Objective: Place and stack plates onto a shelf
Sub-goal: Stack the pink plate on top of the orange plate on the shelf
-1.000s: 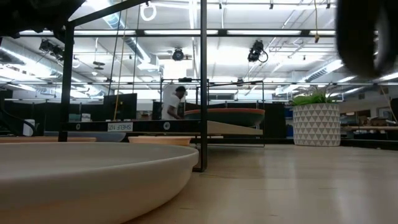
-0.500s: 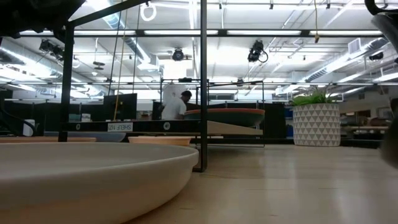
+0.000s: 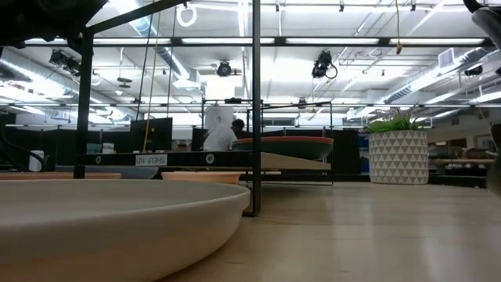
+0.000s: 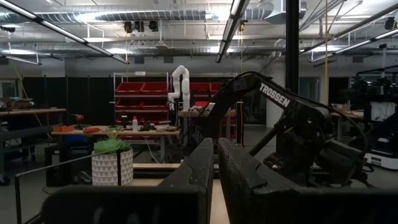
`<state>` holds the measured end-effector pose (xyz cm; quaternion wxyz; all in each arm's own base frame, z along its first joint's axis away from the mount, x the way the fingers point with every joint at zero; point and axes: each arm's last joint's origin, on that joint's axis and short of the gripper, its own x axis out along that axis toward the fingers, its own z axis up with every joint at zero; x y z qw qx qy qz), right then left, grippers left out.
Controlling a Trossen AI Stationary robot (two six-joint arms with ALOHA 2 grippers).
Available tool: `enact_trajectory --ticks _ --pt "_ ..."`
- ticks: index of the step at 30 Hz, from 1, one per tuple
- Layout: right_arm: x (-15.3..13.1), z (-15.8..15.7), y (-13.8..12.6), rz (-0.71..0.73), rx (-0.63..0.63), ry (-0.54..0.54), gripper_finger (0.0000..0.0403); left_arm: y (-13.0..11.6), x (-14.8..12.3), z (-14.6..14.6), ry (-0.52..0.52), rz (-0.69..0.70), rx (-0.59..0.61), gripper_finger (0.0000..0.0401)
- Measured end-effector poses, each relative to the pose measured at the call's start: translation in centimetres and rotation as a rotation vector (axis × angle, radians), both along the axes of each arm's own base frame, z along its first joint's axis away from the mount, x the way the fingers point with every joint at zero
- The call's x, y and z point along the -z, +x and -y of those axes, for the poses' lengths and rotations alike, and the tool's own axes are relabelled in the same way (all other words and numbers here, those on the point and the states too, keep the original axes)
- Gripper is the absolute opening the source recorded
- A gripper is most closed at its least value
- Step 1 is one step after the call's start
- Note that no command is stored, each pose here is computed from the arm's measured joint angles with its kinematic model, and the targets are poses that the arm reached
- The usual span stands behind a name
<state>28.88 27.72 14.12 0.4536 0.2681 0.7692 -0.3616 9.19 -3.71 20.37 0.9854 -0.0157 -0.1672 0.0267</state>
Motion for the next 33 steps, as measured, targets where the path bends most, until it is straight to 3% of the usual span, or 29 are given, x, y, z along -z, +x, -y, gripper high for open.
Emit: enact_trajectory --ticks 8,13,17,22,24,29,33 --pt "0.0 0.0 0.0 0.004 -0.022 0.001 0.0099 0.0 0.0 0.0 0.000 0.000 0.000 0.0032" --pt "0.7 0.0 -0.6 0.009 -0.038 -0.018 0.0113 0.0 0.0 0.0 -0.001 0.000 0.000 0.0032" --pt "1.4 0.0 -0.9 0.006 -0.044 -0.012 0.0092 0.0 0.0 0.0 -0.003 0.000 0.001 0.0032" --pt "1.8 0.1 -1.1 -0.008 -0.069 0.019 0.0024 0.0 0.0 0.0 -0.005 0.000 0.002 0.0032" --pt "1.3 0.3 -1.1 -0.037 -0.094 0.020 0.0015 0.0 0.0 0.0 -0.006 0.000 0.002 0.0032" --pt "-1.8 1.1 -0.2 -0.046 -0.272 -0.006 0.0018 0.0 0.0 0.0 -0.016 0.000 0.006 0.0032" --pt "-3.9 1.6 1.4 0.086 -0.574 -0.035 0.0016 0.0 0.0 0.0 -0.033 0.001 0.012 0.0032"
